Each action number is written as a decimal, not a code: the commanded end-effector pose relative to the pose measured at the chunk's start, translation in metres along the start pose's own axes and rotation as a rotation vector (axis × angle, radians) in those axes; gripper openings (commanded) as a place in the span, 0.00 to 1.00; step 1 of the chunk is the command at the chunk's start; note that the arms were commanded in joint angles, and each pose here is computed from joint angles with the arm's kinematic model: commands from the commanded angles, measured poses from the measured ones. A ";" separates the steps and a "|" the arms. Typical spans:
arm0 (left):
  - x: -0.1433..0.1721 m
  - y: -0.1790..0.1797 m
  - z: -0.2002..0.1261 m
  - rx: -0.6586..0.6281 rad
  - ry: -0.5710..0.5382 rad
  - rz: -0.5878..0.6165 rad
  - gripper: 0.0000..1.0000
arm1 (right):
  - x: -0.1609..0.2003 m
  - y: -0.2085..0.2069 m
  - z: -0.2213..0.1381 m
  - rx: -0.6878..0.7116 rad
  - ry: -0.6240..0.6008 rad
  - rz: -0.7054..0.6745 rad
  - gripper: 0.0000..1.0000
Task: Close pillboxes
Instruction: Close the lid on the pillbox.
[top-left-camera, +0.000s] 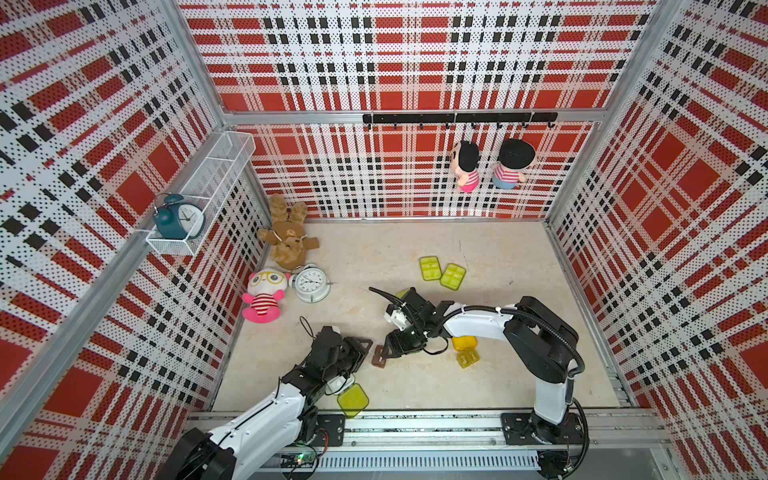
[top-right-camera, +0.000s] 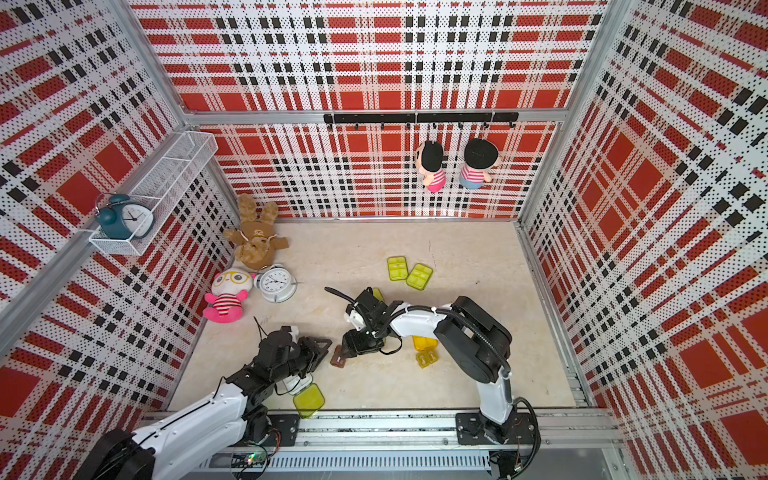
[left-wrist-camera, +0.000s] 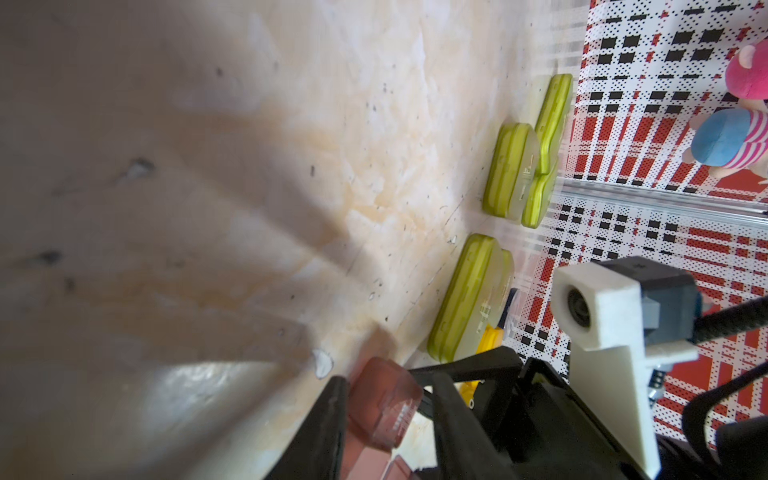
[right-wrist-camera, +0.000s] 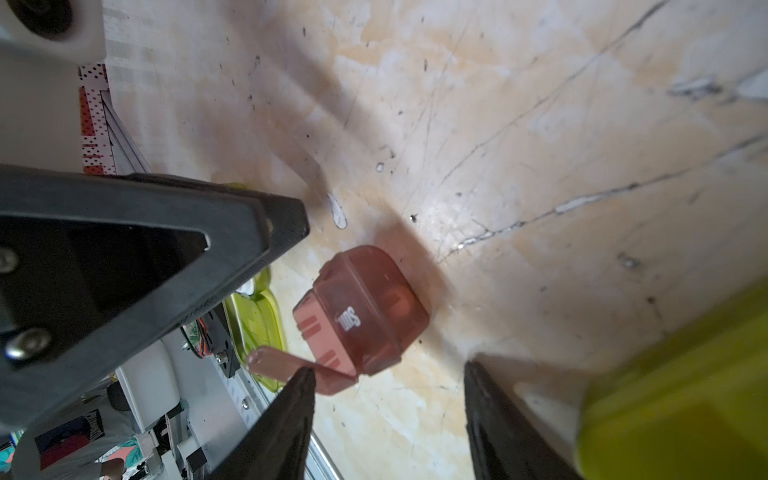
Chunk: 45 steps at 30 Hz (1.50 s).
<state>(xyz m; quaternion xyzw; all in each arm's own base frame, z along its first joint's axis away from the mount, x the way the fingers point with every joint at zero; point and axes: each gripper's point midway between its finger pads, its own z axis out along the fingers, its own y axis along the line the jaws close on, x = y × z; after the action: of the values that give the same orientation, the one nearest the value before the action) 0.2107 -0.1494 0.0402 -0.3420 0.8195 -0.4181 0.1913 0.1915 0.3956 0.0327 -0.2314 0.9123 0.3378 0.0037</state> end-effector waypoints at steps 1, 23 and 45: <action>0.002 0.011 -0.001 -0.025 0.006 0.009 0.38 | 0.035 -0.044 0.023 0.157 0.111 0.040 0.61; 0.016 0.003 0.005 -0.009 0.063 0.062 0.37 | 0.039 -0.053 0.025 0.207 0.112 0.017 0.64; 0.018 -0.017 -0.010 0.049 0.061 0.128 0.49 | 0.038 -0.053 0.025 0.207 0.116 0.013 0.64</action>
<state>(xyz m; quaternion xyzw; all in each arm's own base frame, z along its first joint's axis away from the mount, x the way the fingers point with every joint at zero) 0.2049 -0.1592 0.0600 -0.2964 0.8203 -0.4420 0.2097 0.1899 0.4022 0.0327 -0.2563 0.9078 0.3314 0.0184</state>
